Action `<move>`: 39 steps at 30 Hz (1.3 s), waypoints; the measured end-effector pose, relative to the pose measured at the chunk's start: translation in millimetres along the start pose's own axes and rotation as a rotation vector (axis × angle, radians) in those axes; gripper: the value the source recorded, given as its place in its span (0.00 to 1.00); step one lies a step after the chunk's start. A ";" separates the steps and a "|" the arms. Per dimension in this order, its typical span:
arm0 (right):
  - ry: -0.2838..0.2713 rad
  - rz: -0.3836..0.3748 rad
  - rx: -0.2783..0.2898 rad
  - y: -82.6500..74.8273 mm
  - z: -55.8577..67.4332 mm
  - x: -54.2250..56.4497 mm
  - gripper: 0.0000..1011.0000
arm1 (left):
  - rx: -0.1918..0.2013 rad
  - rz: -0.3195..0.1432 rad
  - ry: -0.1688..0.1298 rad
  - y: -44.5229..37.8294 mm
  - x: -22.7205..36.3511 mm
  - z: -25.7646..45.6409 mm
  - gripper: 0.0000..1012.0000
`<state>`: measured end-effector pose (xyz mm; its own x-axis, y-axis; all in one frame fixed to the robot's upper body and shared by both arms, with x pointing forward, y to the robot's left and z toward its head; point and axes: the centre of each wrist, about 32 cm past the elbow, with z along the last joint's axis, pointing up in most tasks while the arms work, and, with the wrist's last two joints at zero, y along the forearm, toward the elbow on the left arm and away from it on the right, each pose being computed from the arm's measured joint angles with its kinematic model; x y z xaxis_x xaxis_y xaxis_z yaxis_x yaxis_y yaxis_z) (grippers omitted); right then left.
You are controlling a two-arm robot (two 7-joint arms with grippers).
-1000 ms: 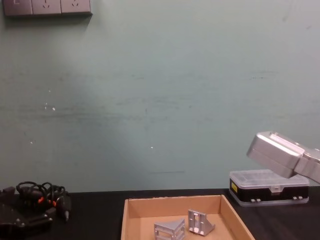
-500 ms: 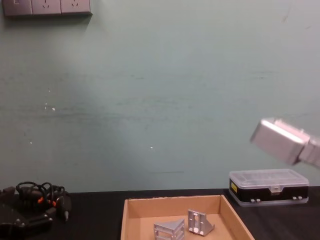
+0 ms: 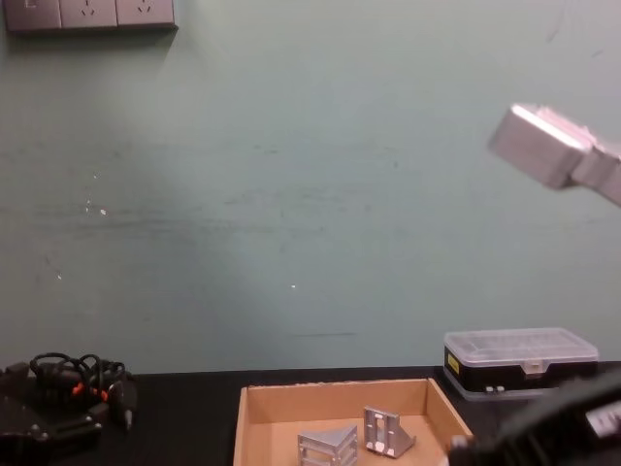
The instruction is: Use one hand to pick up the angle iron from the table and place it into the box.
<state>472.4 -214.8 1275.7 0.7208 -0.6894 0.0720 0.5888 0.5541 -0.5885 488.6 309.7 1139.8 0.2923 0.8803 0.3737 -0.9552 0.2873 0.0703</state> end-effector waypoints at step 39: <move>0.031 -0.182 -0.014 126.5 52.6 43.8 0.08 | 0.000 0.000 0.000 0.0 0.0 0.0 1.00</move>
<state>597.7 -150.4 1246.8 0.5911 -0.7918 0.1536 0.7033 0.4128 -0.5788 488.6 309.7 1139.8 0.2923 0.8803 0.3737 -0.9552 0.2873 0.0703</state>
